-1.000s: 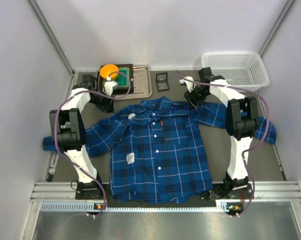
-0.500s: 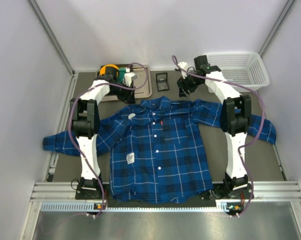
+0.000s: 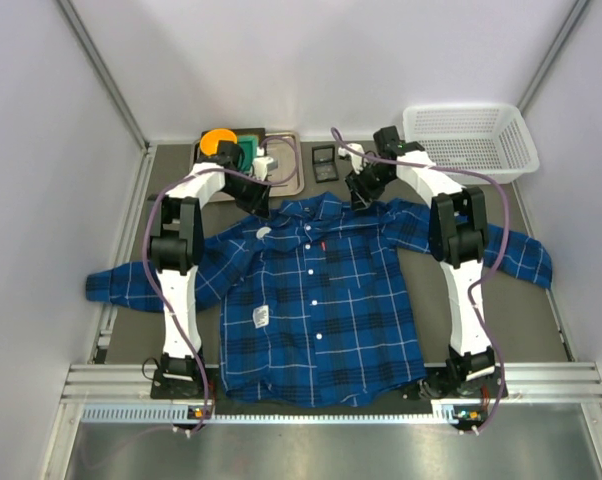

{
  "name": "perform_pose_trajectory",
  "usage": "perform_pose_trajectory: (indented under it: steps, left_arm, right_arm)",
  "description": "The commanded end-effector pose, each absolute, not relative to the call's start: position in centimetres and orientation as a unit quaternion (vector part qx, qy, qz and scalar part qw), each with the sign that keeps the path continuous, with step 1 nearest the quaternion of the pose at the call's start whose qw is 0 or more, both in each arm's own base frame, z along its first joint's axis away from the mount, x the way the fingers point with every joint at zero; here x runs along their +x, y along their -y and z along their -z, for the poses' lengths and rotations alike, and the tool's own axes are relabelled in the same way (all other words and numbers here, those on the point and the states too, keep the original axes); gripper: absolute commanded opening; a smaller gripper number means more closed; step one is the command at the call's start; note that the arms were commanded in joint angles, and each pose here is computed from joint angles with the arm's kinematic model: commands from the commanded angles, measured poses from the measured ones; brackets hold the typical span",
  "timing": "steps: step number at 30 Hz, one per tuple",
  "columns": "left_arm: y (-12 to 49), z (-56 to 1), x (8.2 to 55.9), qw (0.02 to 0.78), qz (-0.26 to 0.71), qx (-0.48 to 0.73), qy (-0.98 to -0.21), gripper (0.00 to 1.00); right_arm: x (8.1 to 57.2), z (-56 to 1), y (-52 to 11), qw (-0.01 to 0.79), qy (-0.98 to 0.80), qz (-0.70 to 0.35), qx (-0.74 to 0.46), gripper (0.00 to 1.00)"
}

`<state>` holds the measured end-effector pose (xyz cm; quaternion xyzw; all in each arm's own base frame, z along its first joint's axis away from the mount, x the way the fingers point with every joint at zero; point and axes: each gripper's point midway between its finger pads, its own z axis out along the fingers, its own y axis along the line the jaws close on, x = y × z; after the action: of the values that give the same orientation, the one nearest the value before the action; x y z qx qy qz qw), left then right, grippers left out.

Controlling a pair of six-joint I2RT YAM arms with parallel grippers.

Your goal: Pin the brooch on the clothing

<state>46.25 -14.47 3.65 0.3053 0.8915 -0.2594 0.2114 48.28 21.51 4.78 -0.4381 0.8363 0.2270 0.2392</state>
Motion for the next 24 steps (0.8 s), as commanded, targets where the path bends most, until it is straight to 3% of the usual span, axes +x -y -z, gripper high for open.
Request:
perform_pose_trajectory:
  steps: [1, 2, 4, 6, 7, 14, 24]
  left_arm:
    - [14.6, -4.2, 46.6, 0.219, 0.252, 0.312, -0.889, 0.38]
    - [14.6, -4.3, 46.8, 0.222, 0.25, 0.312, -0.889, 0.33]
    - [14.5, -4.6, 47.2, 0.23, 0.245, 0.308, -0.89, 0.28]
    - [14.4, -5.3, 48.0, 0.249, 0.239, 0.307, -0.887, 0.2]
    - [14.5, -5.5, 48.1, 0.253, 0.24, 0.304, -0.886, 0.18]
    - [15.1, -7.9, 49.0, 0.303, 0.244, 0.313, -0.867, 0.1]
    - [13.9, -12.4, 50.1, 0.423, 0.212, 0.315, -0.823, 0.04]
  right_arm:
    - [47.9, -6.3, -22.9, 0.251, -0.818, -0.239, -0.458, 0.45]
    - [48.2, -6.1, -22.8, 0.251, -0.82, -0.233, -0.458, 0.35]
    - [48.4, -6.1, -22.7, 0.253, -0.822, -0.227, -0.457, 0.25]
    - [48.9, -6.2, -22.6, 0.255, -0.825, -0.219, -0.455, 0.03]
    - [49.0, -6.4, -22.6, 0.259, -0.824, -0.217, -0.454, 0.0]
    - [50.5, -8.3, -22.2, 0.289, -0.828, -0.194, -0.439, 0.0]
    - [54.3, -15.1, -22.4, 0.405, -0.8, -0.195, -0.397, 0.0]
